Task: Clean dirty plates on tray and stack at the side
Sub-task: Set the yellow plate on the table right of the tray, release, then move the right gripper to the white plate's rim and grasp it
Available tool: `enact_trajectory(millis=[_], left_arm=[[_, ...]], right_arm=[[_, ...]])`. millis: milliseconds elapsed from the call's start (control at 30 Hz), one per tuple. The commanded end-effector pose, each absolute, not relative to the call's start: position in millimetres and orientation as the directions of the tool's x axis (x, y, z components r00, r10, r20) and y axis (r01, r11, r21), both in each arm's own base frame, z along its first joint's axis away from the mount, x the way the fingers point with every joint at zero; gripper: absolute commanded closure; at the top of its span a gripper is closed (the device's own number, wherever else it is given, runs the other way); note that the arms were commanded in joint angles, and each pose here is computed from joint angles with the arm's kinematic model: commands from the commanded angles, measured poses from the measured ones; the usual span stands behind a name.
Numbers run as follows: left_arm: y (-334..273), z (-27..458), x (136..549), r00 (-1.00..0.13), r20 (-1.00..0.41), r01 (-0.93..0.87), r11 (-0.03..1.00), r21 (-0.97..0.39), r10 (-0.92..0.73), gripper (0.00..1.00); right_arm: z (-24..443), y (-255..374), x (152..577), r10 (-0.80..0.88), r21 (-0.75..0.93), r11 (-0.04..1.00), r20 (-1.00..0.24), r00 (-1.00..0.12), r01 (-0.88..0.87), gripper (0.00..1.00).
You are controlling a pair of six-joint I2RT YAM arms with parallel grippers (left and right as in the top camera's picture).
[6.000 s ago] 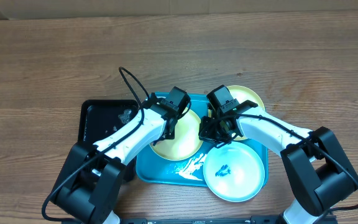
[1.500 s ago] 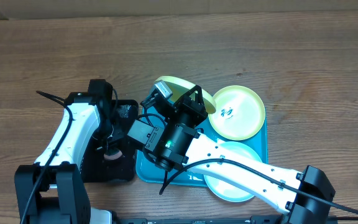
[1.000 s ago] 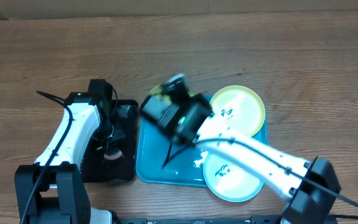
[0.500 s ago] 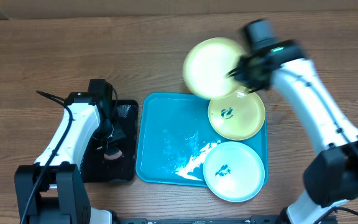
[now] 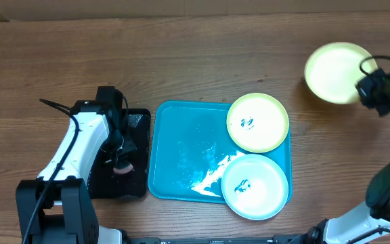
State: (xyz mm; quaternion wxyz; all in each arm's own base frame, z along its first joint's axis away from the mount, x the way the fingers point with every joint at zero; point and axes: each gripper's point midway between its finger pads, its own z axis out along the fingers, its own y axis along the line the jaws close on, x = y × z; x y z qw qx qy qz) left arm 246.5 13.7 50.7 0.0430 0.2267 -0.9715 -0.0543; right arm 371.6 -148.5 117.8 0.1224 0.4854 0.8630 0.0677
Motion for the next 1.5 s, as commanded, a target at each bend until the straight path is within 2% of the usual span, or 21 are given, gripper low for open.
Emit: enact_trajectory(millis=[0, 333, 533, 600, 633, 667, 800, 933, 1000, 1133, 1200, 1300, 1400, 1467], left_arm=[[13, 53, 247, -0.901, 0.052, -0.425, 0.899, 0.110, -0.432, 0.96], [13, 53, 247, -0.901, 0.051, -0.425, 0.899, 0.109, -0.432, 0.96], [13, 53, 246, -0.904, 0.053, -0.418, 0.902, 0.109, -0.425, 0.96], [13, 53, 247, -0.903, 0.053, -0.418, 0.902, 0.109, -0.426, 0.96], [13, 53, 247, -0.903, 0.052, -0.418, 0.902, 0.109, -0.426, 0.96], [13, 53, 247, -0.903, 0.051, -0.419, 0.902, 0.109, -0.426, 0.96], [13, 53, 249, -0.904, 0.044, -0.419, 0.902, 0.106, -0.425, 0.96], [13, 53, 249, -0.904, 0.042, -0.419, 0.902, 0.104, -0.425, 0.95], [13, 53, 249, -0.904, 0.042, -0.419, 0.902, 0.104, -0.425, 0.96], [13, 53, 249, -0.904, 0.042, -0.419, 0.902, 0.104, -0.425, 0.96], [13, 53, 249, -0.904, 0.043, -0.419, 0.902, 0.105, -0.425, 0.96], [13, 53, 249, -0.904, 0.043, -0.419, 0.902, 0.105, -0.425, 0.96], [13, 53, 249, -0.906, 0.043, -0.414, 0.904, 0.104, -0.420, 0.96], [13, 53, 249, -0.908, 0.044, -0.411, 0.906, 0.104, -0.417, 0.96]], right_arm=[[99, -148, 356, 0.858, 0.236, 0.513, -0.111, -0.501, 0.826, 0.96], [41, -139, 327, 0.882, 0.186, 0.470, -0.053, -0.469, 0.863, 0.96], [27, -135, 317, 0.892, 0.170, 0.450, -0.029, -0.451, 0.877, 0.96], [27, -135, 317, 0.891, 0.169, 0.450, -0.029, -0.452, 0.877, 0.60], [27, -134, 318, 0.889, 0.172, 0.455, -0.027, -0.458, 0.874, 0.34], [27, -133, 319, 0.881, 0.179, 0.470, -0.026, -0.473, 0.864, 0.20], [45, -129, 329, 0.845, 0.206, 0.528, -0.031, -0.534, 0.824, 0.21], [93, -126, 350, 0.802, 0.223, 0.594, -0.090, -0.590, 0.773, 0.16], [123, -121, 362, 0.769, 0.239, 0.637, -0.139, -0.623, 0.733, 0.00], [173, -95, 381, 0.601, 0.248, 0.798, -0.246, -0.761, 0.549, 0.00], [179, -81, 385, 0.555, 0.243, 0.829, -0.256, -0.791, 0.504, 0.00], [176, -55, 384, 0.530, 0.280, 0.838, -0.212, -0.821, 0.469, 0.00], [176, -12, 374, 0.492, 0.403, 0.814, -0.096, -0.865, 0.418, 0.00], [171, -1, 356, 0.502, 0.379, 0.802, -0.009, -0.865, 0.462, 0.00]])
